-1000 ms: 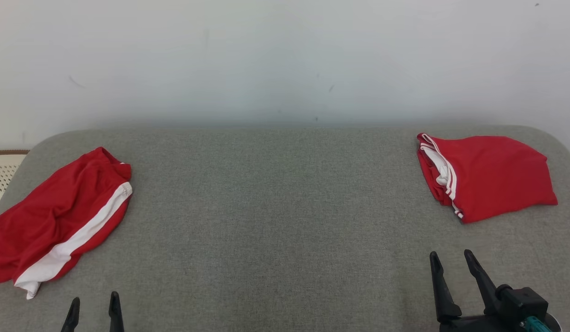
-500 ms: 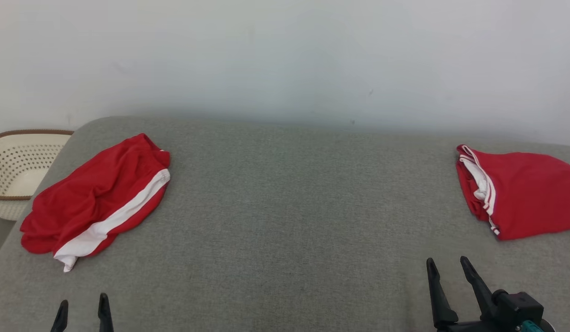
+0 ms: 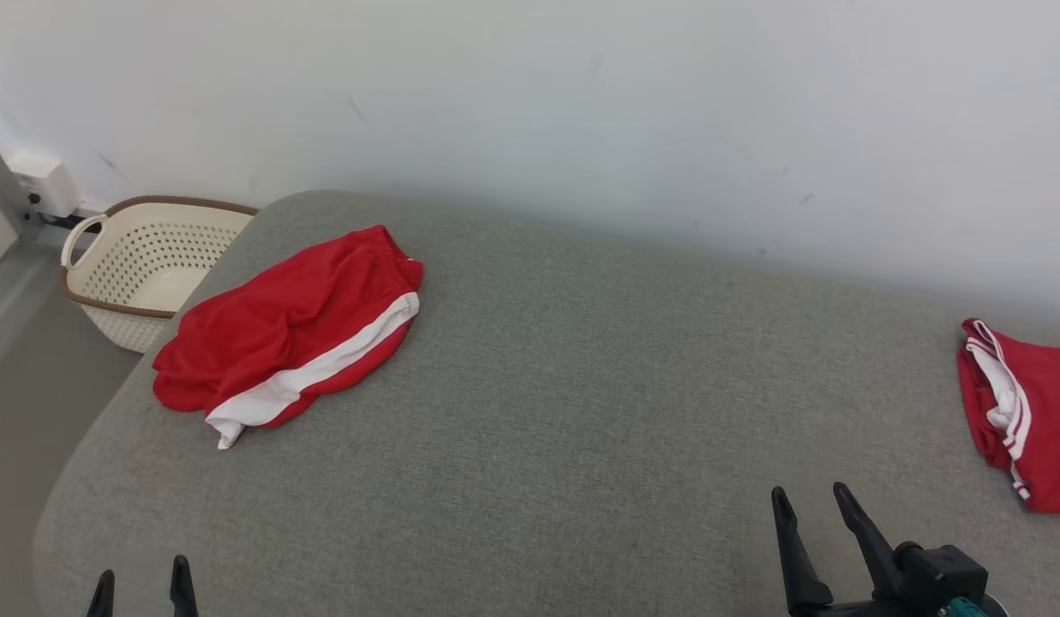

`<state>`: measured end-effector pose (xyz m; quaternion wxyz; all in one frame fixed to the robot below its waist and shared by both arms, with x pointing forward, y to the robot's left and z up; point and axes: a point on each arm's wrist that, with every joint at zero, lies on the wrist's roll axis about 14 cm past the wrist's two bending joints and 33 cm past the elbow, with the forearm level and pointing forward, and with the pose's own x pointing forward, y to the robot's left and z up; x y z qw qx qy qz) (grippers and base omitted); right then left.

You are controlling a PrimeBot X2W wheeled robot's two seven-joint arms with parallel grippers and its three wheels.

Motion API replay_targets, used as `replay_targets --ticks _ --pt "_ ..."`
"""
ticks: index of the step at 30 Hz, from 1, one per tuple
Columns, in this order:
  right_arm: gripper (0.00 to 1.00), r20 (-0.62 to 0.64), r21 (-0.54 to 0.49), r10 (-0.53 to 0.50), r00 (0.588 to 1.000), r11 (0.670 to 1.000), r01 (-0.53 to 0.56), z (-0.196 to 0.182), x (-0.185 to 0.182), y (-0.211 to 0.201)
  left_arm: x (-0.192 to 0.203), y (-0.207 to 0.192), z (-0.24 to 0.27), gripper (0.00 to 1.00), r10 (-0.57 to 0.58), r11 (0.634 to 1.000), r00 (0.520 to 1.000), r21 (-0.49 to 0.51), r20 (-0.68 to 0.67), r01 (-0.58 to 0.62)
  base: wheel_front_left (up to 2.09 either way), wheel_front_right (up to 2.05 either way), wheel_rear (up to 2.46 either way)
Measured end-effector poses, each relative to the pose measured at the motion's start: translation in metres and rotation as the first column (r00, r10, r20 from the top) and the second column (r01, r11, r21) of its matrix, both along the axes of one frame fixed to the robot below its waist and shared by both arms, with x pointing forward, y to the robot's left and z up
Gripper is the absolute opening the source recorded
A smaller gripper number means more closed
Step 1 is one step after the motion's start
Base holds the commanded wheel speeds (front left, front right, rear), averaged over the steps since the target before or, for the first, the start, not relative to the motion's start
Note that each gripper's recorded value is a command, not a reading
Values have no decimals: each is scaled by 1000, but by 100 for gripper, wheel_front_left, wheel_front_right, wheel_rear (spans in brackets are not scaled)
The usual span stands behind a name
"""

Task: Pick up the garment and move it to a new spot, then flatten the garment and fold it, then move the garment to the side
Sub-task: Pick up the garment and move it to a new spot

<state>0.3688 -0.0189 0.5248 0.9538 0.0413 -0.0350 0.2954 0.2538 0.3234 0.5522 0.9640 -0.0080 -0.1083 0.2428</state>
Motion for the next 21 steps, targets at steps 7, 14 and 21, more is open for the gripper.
replay_targets --ticks 7,14,21 --pt "100 3 3 81 997 997 -81 1 -3 29 -27 16 -2 100 76 997 997 -2 -6 -76 0 0 0" --pt "100 3 5 139 990 990 -139 1 -6 50 -49 29 -1 100 136 991 991 -4 -3 -136 0 0 0" --pt "100 6 8 163 987 987 -163 2 -6 59 -61 36 -1 100 171 985 985 -2 -5 -171 0 0 0"
